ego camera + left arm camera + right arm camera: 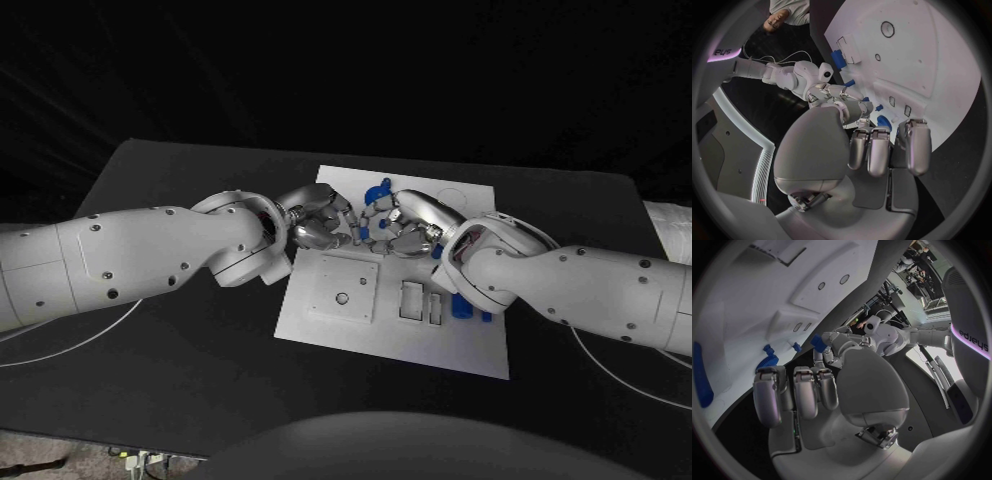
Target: Assemble the parts on the task board
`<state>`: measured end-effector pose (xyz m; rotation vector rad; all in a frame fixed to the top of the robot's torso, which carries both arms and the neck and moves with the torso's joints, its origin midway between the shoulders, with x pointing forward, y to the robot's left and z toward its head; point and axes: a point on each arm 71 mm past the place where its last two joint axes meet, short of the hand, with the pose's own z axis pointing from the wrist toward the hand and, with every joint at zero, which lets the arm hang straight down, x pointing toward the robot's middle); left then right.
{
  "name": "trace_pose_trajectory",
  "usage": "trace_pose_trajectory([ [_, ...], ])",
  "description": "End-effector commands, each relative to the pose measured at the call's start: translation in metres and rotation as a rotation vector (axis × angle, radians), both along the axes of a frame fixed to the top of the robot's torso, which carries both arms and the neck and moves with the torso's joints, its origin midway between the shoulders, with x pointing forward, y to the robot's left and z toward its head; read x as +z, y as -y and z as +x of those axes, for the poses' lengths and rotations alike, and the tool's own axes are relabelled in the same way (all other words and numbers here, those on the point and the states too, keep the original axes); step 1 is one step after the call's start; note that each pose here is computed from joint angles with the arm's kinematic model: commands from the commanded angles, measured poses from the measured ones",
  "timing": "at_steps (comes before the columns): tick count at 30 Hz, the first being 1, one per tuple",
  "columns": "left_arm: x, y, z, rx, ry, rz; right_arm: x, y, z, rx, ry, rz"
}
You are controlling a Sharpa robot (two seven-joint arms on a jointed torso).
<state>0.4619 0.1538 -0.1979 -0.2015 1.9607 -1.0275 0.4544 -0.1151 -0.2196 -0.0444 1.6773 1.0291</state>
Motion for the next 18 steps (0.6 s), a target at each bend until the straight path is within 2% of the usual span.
trace_pose_trajectory([
  [1,0.0054,0.0101,-0.0038,-0.054,0.018,-0.035,-0.0027,-0.0065,-0.0043,0.042,-0.021,-0.012],
  [18,0.0045,0.0130,-0.0040,-0.063,0.009,-0.030,-0.0028,-0.0072,-0.0034,0.038,-0.017,-0.011],
])
